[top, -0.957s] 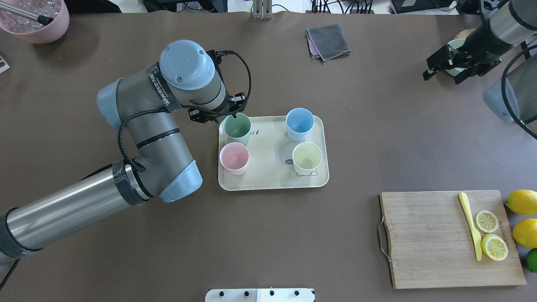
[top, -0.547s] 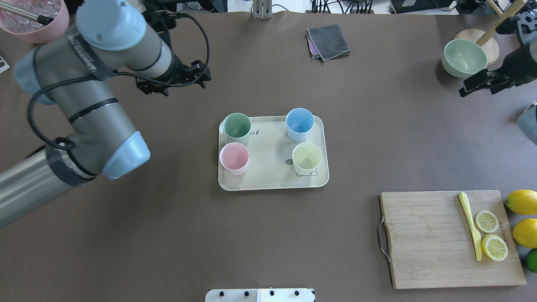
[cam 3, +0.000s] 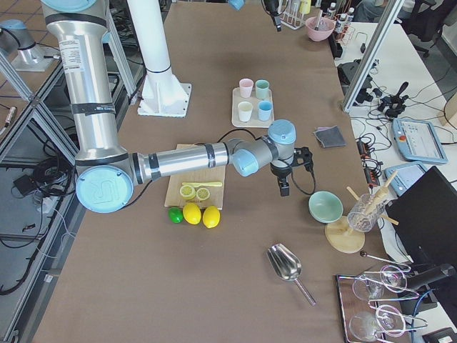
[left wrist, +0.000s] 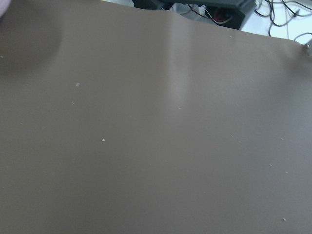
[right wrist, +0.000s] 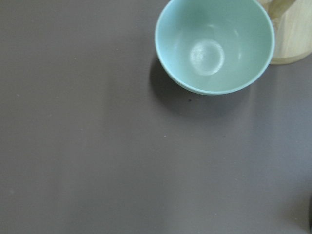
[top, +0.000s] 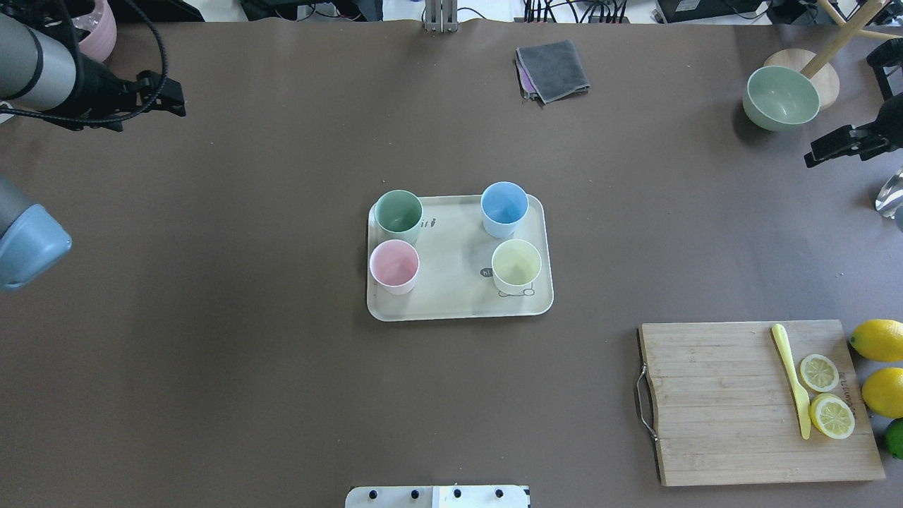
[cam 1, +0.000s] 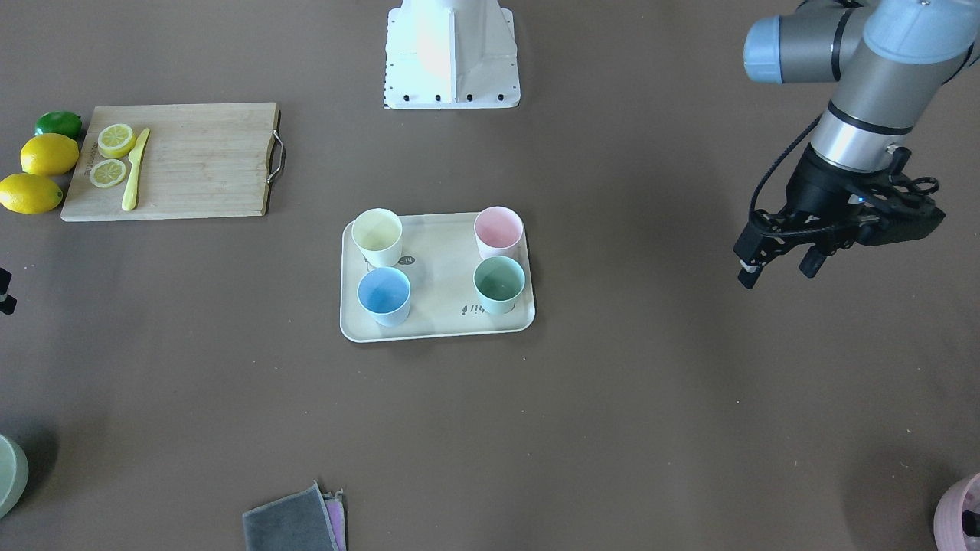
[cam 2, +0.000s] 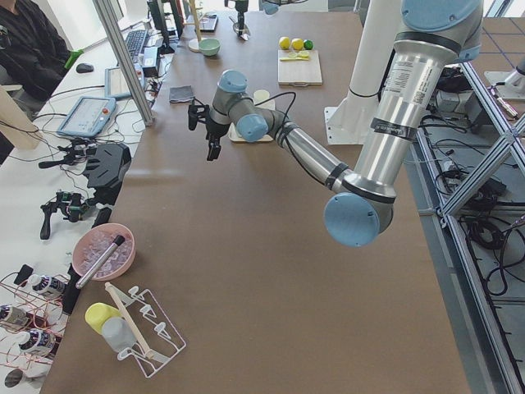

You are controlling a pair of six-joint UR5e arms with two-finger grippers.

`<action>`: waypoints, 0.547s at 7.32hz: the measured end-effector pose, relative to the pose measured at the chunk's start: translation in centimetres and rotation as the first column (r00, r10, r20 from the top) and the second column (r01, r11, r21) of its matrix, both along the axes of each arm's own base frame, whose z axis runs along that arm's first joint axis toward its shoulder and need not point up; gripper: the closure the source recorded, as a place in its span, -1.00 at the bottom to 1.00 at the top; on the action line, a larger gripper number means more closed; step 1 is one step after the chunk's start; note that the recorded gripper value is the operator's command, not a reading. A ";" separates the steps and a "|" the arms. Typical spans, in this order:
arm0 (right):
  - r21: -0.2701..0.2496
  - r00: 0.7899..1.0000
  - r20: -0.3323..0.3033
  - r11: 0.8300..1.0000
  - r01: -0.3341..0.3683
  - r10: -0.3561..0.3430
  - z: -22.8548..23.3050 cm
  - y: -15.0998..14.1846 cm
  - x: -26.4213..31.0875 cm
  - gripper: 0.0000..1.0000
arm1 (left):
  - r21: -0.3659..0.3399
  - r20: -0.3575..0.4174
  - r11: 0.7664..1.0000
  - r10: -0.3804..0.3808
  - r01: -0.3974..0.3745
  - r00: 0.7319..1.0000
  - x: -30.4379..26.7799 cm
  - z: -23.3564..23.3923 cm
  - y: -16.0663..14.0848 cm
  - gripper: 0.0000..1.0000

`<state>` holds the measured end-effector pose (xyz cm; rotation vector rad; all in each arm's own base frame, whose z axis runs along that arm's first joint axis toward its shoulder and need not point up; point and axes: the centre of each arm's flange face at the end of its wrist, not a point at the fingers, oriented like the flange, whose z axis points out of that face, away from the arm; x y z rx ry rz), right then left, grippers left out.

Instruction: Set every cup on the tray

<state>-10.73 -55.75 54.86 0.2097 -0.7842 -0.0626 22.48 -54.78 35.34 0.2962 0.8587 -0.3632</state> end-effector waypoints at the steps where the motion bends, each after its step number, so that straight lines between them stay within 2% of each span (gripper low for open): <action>1: -0.010 1.000 -0.001 1.000 -0.001 0.001 1.4 0.2 2.4 -1.00 | -0.007 0.035 1.000 0.007 -0.006 0.999 -1.8 3.3 -0.4 -0.96; 2: -0.038 1.000 -0.002 0.999 -0.008 0.008 2.6 0.7 5.1 -1.00 | -0.003 0.082 0.998 0.058 -0.058 0.995 -4.8 6.9 -0.5 -0.96; 4: -0.100 1.000 -0.024 0.995 -0.012 0.009 5.0 2.1 10.3 -1.00 | -0.014 0.106 0.985 0.171 -0.171 0.980 -12.7 13.9 0.6 -0.96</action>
